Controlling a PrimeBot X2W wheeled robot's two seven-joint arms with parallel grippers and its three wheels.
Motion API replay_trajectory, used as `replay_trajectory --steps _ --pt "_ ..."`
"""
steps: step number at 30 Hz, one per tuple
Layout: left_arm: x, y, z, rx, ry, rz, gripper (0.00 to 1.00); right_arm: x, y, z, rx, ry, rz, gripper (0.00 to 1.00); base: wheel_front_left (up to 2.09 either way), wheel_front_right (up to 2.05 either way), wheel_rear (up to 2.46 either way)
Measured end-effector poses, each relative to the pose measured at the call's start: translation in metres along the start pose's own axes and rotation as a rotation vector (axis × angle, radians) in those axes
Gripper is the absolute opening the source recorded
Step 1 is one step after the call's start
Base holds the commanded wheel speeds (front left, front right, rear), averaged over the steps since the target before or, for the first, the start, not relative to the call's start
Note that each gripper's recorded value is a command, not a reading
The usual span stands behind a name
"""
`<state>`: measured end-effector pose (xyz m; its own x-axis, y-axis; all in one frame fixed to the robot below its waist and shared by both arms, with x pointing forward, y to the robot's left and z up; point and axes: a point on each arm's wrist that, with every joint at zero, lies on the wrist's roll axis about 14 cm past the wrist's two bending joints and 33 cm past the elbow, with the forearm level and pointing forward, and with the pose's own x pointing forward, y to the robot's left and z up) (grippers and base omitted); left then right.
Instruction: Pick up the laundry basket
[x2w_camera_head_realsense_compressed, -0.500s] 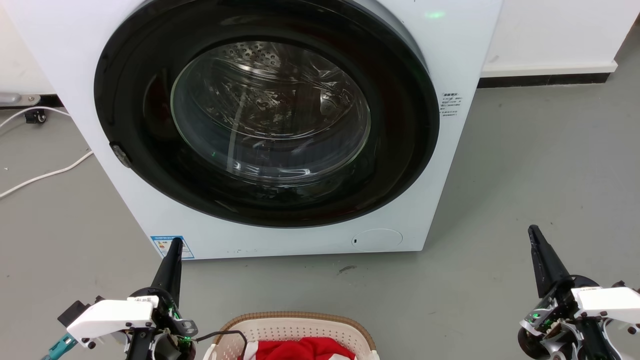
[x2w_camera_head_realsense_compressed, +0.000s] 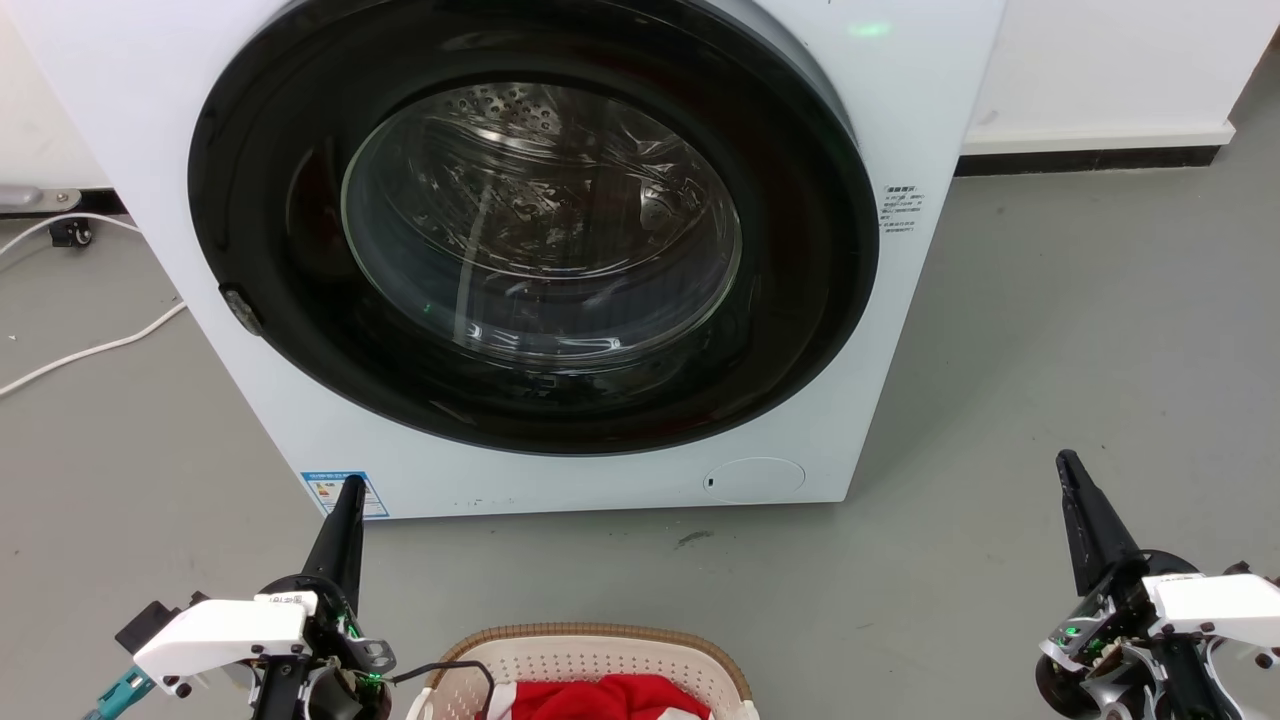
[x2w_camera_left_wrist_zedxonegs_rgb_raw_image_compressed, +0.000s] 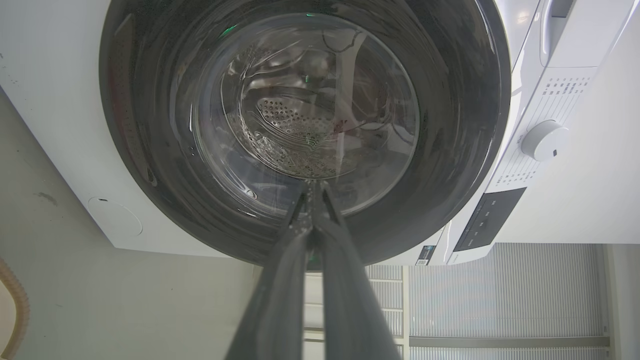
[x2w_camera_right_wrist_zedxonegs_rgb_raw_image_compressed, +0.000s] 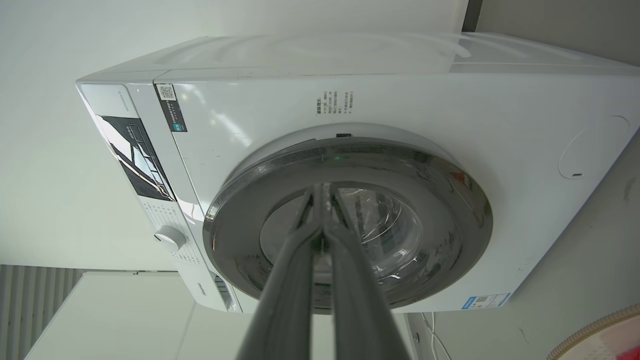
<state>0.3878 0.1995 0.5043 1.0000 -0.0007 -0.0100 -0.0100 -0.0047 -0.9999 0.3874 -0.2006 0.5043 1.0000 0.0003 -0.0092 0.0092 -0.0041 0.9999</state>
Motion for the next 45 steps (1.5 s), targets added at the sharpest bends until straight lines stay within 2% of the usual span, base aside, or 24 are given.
replay_trajectory --steps 24,25,31,34,45 --pt "0.0 0.0 0.0 0.0 0.0 0.0 0.0 0.0 0.0 0.0 0.0 0.0 0.0 0.0 0.0 0.0 0.0" --pt "0.0 0.0 0.0 0.0 0.0 0.0 1.0 0.0 0.0 0.0 0.0 0.0 0.0 1.0 0.0 0.0 0.0" --pt "-0.013 0.029 -0.001 -0.01 -0.005 0.085 1.0 -0.014 -0.029 0.0 0.008 -0.006 -0.086 1.0 0.0 0.0 0.0" --pt "-0.014 0.029 0.0 0.002 -0.014 0.087 1.0 -0.015 -0.031 0.002 -0.008 -0.018 -0.093 1.0 0.0 0.0 0.0" --pt "-0.011 0.017 0.007 0.167 -0.049 0.06 1.0 -0.012 -0.017 0.004 -0.217 -0.034 -0.059 1.0 0.0 0.0 0.0"
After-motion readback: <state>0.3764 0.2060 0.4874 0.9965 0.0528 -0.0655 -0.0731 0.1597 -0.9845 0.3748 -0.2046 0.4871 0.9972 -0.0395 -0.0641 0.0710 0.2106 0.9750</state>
